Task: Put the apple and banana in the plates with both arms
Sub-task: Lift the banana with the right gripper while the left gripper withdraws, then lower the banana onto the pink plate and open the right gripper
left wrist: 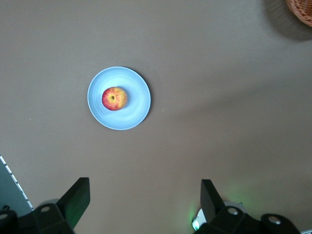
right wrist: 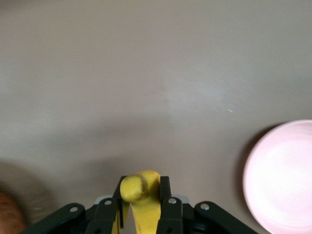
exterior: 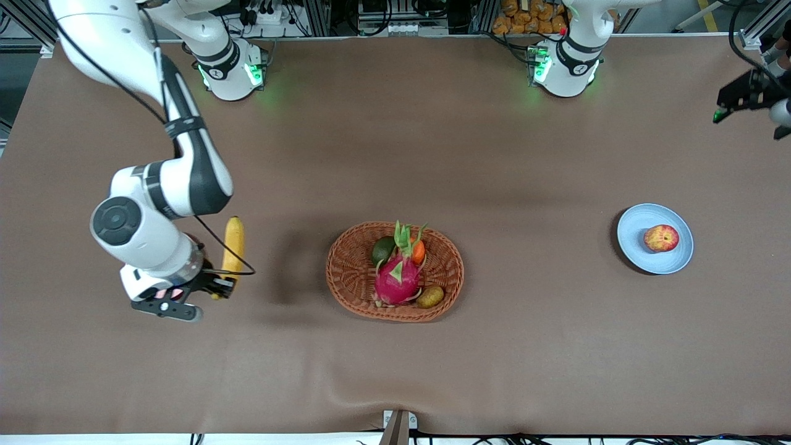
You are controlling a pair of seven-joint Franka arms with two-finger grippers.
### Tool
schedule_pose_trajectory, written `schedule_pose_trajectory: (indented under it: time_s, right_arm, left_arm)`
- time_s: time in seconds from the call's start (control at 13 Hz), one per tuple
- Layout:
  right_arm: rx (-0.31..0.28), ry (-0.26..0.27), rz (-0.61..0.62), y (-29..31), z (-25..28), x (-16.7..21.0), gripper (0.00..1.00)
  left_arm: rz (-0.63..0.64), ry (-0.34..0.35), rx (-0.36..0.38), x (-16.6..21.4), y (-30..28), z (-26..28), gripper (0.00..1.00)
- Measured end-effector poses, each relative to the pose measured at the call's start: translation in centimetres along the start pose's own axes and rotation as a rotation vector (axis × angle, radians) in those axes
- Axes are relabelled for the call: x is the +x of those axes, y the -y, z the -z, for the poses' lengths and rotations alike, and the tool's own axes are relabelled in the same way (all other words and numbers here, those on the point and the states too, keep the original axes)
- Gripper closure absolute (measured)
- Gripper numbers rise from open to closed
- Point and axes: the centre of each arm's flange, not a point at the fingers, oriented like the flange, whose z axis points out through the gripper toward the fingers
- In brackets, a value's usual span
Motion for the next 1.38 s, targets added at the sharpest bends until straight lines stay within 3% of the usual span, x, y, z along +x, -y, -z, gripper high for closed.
schedule_pose_trajectory:
  time_s: [0.23,0.54,0.69,1.08,1.23,1.38]
  right_arm:
    - [-0.030,0.082,0.017,-9.6,-3.7,0.2,0.71]
    - [-0.028,0.126,0.060,-20.0,-5.6,0.5,0.71]
    - [-0.026,0.131,0.065,-21.2,-6.1,0.4,0.71]
    - [-0.019,0.070,0.083,-19.9,-8.6,1.4,0.71]
    - [-0.020,0.062,0.084,-19.8,-8.8,1.9,0.67]
    - [-0.019,0.052,0.085,-19.6,-8.4,2.3,0.49]
  left_arm:
    - [0.060,-0.032,0.008,-1.9,-2.4,2.2,0.00]
    - [0.056,-0.046,0.015,0.0,-2.5,0.9,0.00]
    - [0.048,-0.057,0.021,2.2,-2.2,-0.6,0.00]
    - [0.033,-0.061,0.027,5.2,-2.3,-1.9,0.00]
    - [0.037,-0.064,0.028,5.3,-2.2,-1.9,0.00]
    - [0.080,-0.066,0.026,5.3,-2.1,-1.9,0.00]
